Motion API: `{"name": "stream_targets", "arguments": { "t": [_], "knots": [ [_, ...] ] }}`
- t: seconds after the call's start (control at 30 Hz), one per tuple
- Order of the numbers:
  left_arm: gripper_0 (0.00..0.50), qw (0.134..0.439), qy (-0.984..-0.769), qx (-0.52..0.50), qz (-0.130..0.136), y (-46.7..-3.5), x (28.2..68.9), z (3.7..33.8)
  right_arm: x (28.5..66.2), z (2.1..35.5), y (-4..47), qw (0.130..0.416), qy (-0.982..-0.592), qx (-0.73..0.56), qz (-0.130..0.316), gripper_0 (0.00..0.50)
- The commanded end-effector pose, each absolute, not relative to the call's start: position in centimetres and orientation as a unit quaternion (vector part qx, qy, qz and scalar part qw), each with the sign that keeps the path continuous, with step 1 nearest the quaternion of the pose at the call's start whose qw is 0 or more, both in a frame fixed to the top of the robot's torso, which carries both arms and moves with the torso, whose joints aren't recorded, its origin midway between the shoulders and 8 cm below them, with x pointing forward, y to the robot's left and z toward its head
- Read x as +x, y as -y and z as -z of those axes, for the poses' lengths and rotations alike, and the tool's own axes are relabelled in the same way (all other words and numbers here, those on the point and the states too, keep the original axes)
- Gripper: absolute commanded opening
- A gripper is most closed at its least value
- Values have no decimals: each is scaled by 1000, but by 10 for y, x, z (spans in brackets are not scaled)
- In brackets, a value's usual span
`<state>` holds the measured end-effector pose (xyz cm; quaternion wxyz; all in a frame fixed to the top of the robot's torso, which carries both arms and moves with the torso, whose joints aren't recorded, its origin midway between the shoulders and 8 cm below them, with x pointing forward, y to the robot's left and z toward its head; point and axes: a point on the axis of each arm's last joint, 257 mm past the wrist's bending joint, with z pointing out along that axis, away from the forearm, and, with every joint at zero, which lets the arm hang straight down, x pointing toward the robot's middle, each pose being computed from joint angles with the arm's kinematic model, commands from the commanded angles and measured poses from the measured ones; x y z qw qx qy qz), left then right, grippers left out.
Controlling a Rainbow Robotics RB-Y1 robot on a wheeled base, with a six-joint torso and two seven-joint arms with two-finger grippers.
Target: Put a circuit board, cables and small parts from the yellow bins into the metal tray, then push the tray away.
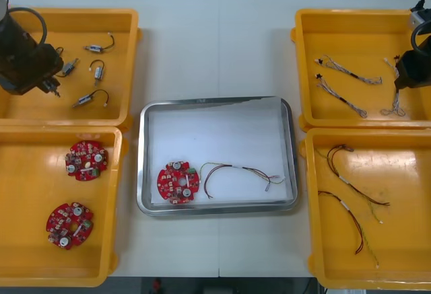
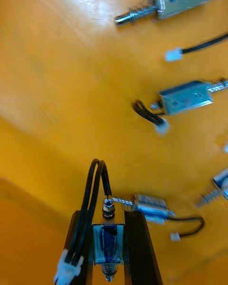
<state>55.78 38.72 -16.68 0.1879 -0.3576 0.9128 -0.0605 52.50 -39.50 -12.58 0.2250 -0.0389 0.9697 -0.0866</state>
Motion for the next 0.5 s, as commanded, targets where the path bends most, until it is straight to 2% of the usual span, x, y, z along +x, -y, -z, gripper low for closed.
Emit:
{"name": "stream_targets", "arguments": {
  "t": [0.03,0.27,0.5],
  "knots": [
    [0,216,-926,-309,25,-401,547,125,549,86,417,277,-957,10,84,500],
    [0,217,-943,-251,20,-362,533,104,572,83,434,300,-950,42,78,500],
    [0,214,-957,-188,41,-309,515,87,592,96,449,313,-945,71,66,500]
  ]
}}
